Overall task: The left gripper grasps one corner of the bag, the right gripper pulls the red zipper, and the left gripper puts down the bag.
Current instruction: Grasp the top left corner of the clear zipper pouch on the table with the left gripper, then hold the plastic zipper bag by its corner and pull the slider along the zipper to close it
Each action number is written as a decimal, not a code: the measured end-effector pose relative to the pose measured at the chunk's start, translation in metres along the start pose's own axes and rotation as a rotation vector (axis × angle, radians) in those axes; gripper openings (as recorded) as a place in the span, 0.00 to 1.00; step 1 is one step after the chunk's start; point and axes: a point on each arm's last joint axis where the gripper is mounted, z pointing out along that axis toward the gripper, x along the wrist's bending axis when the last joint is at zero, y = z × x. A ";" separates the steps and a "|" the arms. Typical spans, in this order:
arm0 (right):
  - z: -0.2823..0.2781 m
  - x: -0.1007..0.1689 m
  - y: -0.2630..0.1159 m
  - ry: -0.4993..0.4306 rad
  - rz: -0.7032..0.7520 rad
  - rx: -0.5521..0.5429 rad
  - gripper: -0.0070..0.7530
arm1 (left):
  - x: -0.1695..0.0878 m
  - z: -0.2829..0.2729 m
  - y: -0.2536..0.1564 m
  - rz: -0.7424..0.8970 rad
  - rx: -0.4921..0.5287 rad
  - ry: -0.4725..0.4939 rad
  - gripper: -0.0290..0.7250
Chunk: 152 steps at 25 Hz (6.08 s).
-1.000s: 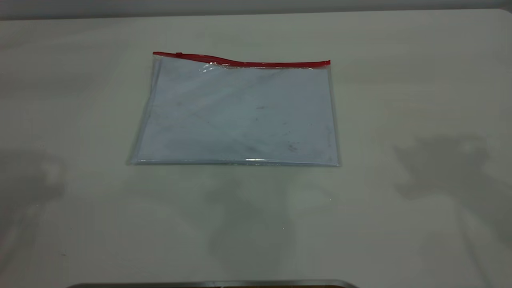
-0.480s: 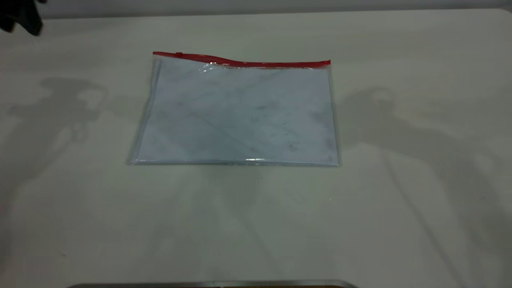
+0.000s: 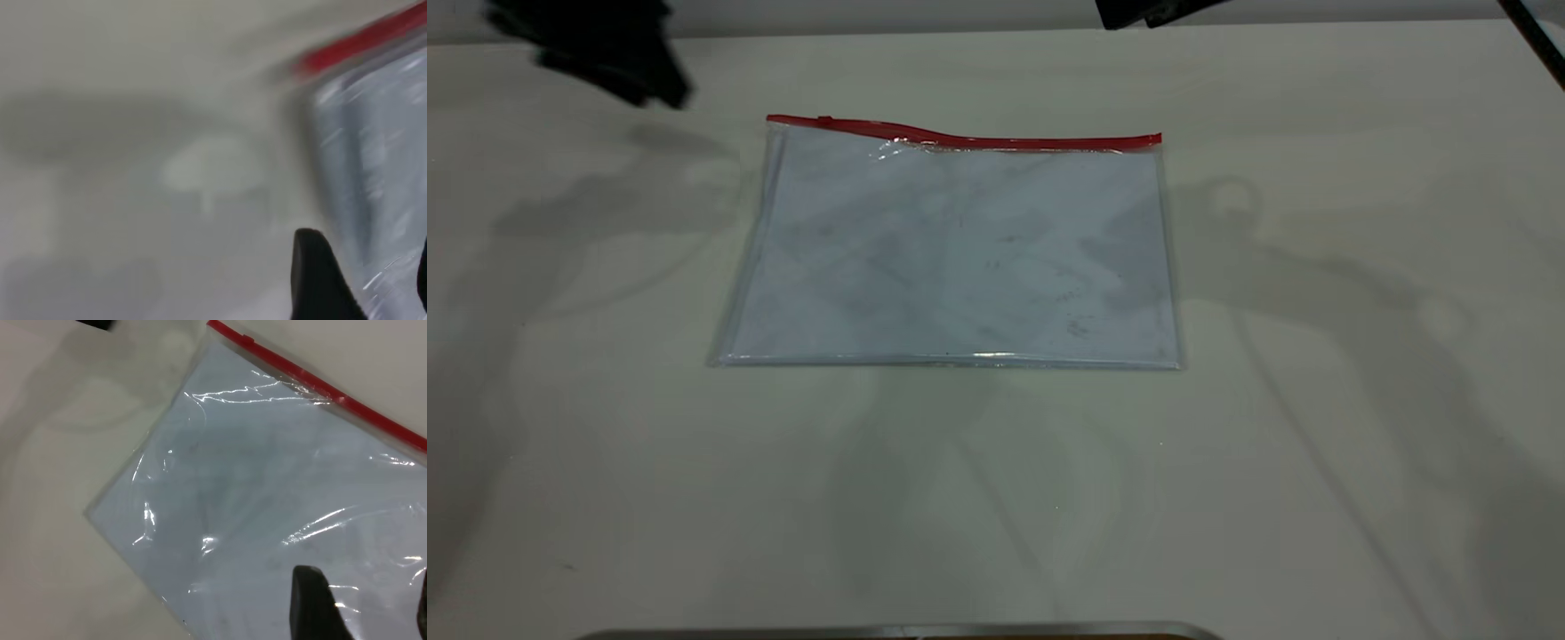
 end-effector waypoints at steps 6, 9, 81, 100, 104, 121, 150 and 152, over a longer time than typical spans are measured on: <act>0.000 0.000 0.000 -0.003 0.001 -0.002 0.55 | 0.026 0.043 -0.006 -0.048 -0.061 -0.111 0.65; 0.000 0.000 0.000 -0.003 0.001 -0.002 0.55 | 0.034 0.064 -0.014 -0.063 -0.040 -0.152 0.73; 0.152 -0.023 0.012 0.412 -0.181 -0.074 0.54 | -0.057 0.090 -0.002 0.854 -0.207 -0.608 0.11; 0.166 -0.018 0.000 0.409 -0.146 -0.056 0.51 | -0.057 0.090 -0.002 0.849 -0.205 -0.609 0.11; 0.168 -0.015 0.000 0.413 -0.149 -0.054 0.32 | -0.057 0.090 -0.002 0.849 -0.205 -0.609 0.12; 0.153 -0.035 0.008 0.412 -0.128 -0.071 0.05 | -0.043 0.073 0.008 0.656 -0.402 -0.662 0.11; 0.134 -0.104 -0.043 0.248 -0.180 0.321 0.06 | -0.007 0.052 0.021 0.474 -0.700 -0.585 0.11; 0.130 -0.109 -0.049 0.246 -0.169 0.377 0.06 | -0.006 0.052 0.022 0.472 -0.703 -0.583 0.11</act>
